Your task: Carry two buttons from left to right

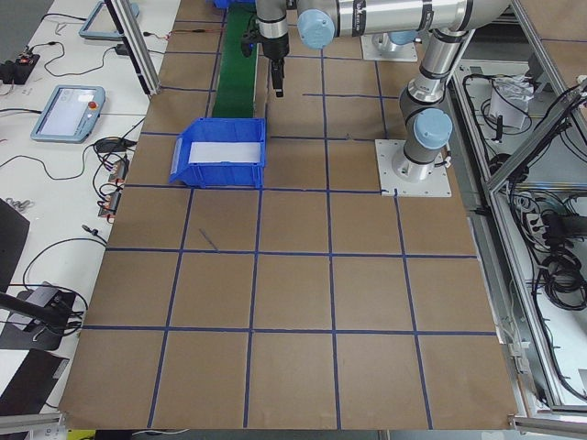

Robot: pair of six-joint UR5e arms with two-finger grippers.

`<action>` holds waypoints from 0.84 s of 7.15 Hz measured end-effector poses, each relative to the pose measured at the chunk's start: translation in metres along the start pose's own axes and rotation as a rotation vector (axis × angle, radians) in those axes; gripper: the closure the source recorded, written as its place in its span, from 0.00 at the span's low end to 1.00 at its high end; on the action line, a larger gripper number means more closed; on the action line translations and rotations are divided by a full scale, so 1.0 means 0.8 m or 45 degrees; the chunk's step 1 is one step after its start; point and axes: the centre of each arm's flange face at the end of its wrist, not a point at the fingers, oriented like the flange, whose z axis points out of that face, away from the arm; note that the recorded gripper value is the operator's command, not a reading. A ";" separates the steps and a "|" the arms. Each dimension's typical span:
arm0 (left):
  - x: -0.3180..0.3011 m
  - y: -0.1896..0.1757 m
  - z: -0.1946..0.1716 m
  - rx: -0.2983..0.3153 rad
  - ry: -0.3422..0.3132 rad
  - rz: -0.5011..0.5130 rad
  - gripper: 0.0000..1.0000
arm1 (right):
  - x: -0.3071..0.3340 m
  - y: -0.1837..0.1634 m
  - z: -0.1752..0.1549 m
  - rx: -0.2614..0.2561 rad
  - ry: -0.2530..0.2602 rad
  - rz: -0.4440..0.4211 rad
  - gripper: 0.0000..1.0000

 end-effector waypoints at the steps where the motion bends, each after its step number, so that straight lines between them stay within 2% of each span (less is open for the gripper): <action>1: -0.001 0.001 -0.002 0.004 -0.003 0.000 0.00 | -0.001 0.010 -0.001 0.001 0.000 0.001 0.01; 6: -0.004 0.000 -0.001 0.001 -0.006 -0.010 0.00 | 0.008 0.007 0.000 0.013 0.015 0.013 0.00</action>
